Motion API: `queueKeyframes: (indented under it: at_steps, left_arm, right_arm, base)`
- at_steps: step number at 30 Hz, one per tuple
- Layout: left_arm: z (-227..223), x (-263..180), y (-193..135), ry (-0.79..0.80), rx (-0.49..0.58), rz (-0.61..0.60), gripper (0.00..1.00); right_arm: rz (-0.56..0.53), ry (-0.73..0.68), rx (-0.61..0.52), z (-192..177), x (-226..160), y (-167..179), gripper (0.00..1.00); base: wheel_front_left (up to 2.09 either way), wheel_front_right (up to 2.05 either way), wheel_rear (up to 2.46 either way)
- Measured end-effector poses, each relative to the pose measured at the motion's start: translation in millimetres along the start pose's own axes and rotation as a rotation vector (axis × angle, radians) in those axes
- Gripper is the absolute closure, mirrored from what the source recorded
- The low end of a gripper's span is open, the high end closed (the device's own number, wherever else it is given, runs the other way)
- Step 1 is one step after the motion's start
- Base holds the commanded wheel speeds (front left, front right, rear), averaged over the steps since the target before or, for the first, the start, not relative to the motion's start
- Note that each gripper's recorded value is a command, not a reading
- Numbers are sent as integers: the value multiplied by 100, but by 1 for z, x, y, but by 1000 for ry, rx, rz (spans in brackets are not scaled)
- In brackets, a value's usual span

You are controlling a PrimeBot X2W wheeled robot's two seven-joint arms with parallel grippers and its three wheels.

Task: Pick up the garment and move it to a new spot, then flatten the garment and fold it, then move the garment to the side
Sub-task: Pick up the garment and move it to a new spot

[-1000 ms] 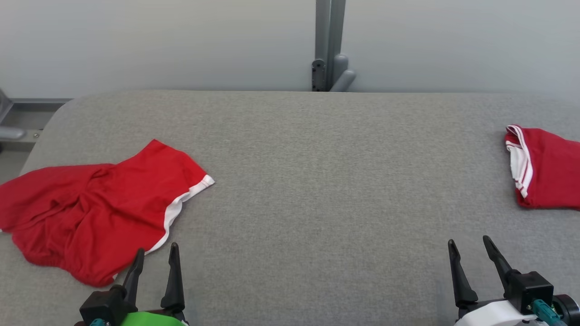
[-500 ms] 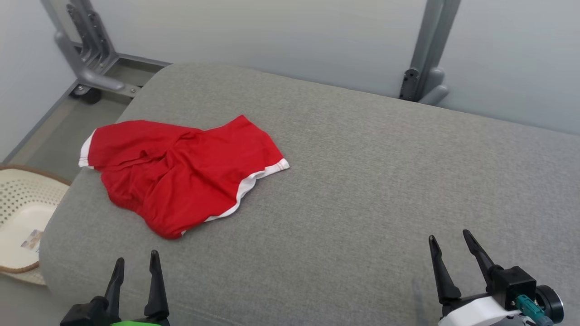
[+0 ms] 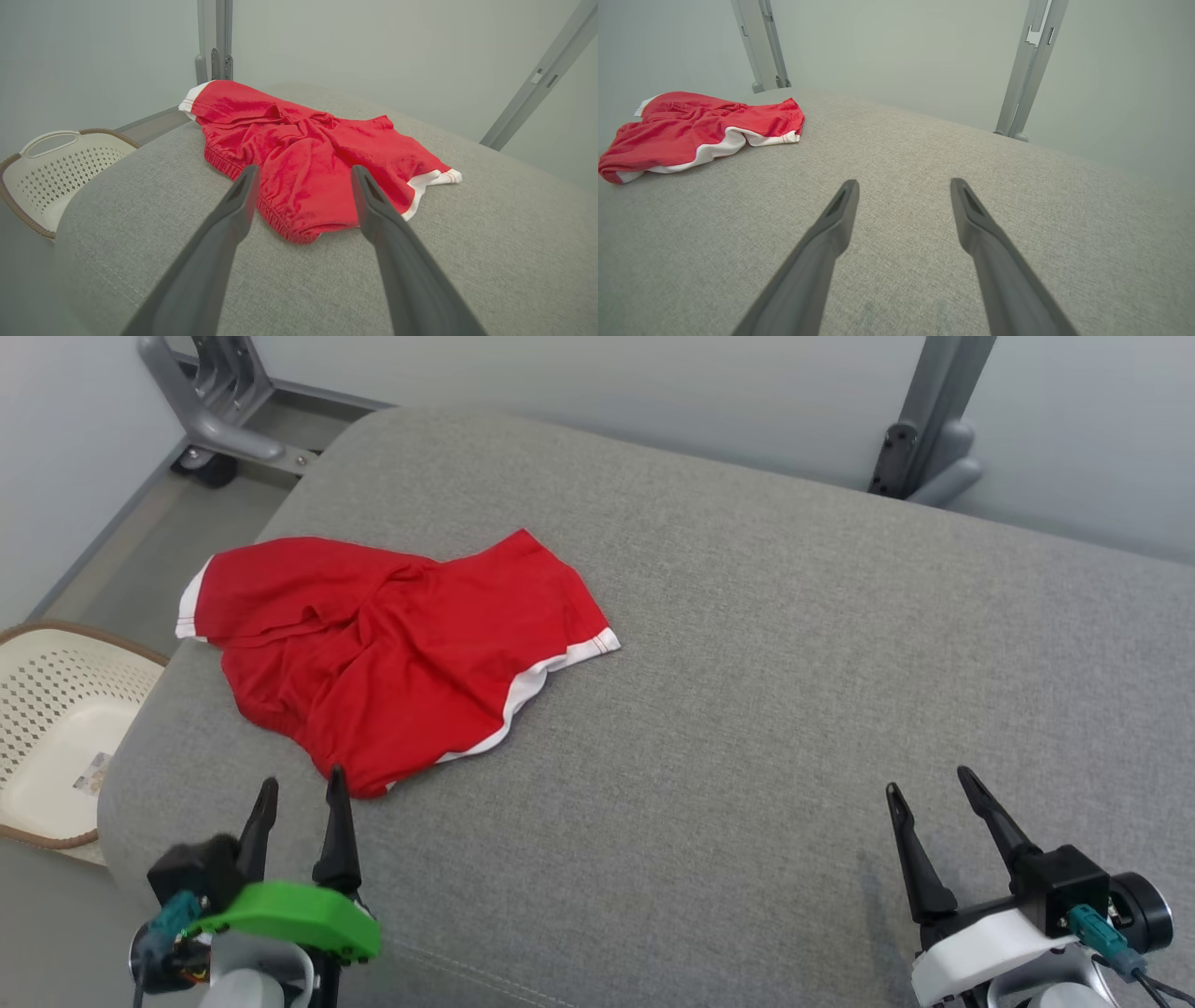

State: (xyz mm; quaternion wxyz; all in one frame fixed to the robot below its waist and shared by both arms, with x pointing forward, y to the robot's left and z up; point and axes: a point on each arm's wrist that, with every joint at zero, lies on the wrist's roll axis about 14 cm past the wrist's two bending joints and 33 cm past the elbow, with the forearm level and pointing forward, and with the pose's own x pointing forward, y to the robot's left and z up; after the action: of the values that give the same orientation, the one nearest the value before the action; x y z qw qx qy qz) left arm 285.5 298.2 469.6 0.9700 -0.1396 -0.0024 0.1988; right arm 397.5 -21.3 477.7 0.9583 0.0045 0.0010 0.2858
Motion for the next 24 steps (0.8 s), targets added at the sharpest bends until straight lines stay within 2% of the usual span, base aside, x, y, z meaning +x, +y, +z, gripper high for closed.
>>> queueKeyframes:
  at_steps: [6, 8, 11, 13, 14, 15, 20, 24]
  left_arm:
    - [-40, 55, -3, 241, -31, 19, 0]
    - [-53, 69, 2, 320, -5, 37, 0]
    - [-82, 77, 6, 459, -56, 91, 0]
    - [-97, 81, 8, 535, -30, 102, 0]
    - [-100, 84, 8, 547, -39, 111, 42]
    - [-103, 87, 9, 558, -33, 112, 100]
    - [-108, 106, -9, 541, 42, 45, 100]
    - [-86, 131, -62, 426, 110, -138, 100]
  right_arm:
    - [-34, 25, 3, -15, 9, -24, 0]
    - [-49, 46, 13, -24, 7, -29, 0]
    - [-89, 74, 29, -35, 0, -41, 0]
    - [-124, 91, 37, -40, -8, -51, 0]
    - [-140, 96, 42, -42, -11, -54, 0]
    - [-154, 102, 46, -44, -14, -57, 0]
    - [-236, 116, 65, -48, -32, -73, 0]
    - [-263, 106, 75, -44, -39, -76, 0]
  base:
    - [0, 0, 0]
    - [0, 0, 0]
    - [0, 0, 0]
    - [0, 0, 0]
    - [0, 0, 0]
    - [0, 0, 0]
    - [0, 0, 0]
    - [0, 0, 0]
